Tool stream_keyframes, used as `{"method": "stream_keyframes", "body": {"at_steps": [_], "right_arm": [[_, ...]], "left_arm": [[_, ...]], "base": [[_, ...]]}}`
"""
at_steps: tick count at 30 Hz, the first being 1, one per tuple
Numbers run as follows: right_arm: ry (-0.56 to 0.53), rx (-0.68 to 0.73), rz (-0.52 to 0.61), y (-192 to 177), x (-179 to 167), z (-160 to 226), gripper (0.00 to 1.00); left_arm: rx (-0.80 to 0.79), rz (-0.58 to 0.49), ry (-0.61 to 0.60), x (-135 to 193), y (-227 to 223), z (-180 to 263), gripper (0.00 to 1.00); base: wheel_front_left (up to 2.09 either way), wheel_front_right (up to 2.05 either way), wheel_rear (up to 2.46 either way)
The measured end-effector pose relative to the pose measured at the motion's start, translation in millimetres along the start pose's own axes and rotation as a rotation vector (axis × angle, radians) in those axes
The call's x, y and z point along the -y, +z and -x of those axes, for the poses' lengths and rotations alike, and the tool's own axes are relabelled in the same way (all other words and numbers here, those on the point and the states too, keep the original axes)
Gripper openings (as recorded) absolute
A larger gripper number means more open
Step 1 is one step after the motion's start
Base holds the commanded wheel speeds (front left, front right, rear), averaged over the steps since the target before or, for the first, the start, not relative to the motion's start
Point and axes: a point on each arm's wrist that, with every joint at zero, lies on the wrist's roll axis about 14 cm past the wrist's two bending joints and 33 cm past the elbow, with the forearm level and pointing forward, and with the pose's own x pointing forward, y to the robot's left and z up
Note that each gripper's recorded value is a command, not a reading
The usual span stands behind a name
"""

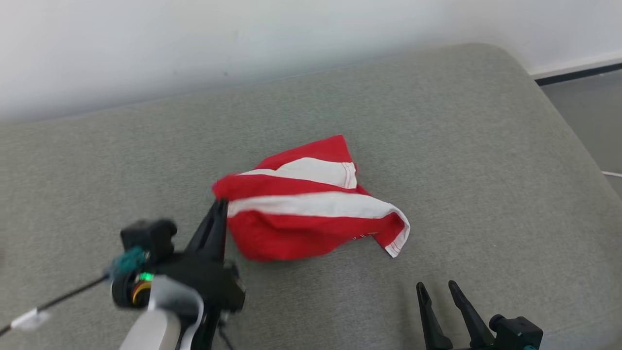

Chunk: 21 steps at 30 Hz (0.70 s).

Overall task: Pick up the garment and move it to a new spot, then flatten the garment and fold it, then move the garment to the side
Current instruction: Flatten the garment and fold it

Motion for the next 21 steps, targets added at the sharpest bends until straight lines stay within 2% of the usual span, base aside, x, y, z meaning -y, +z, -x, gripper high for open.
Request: {"method": "stream_keyframes", "body": {"at_steps": [9,13,21], "right_arm": [[0.066,-0.013,0.017,-3.7,-18.1,-7.7,1.0],[0.081,-0.021,0.02,-5.8,-21.9,-8.3,1.0],[0.088,-0.024,0.026,-6.4,-22.8,-6.8,1.0]], "left_arm": [[-0.066,0.036,0.234,-68.1,-29.8,71.6,0.0],[-0.09,0.025,0.284,-82.2,-38.8,88.9,0.0],[-0.141,-0.107,0.323,-96.8,-48.6,99.5,0.0]], "base": [[0.0,0.0,0.0],[0.0,0.0,0.0],[0.0,0.0,0.0]]}}
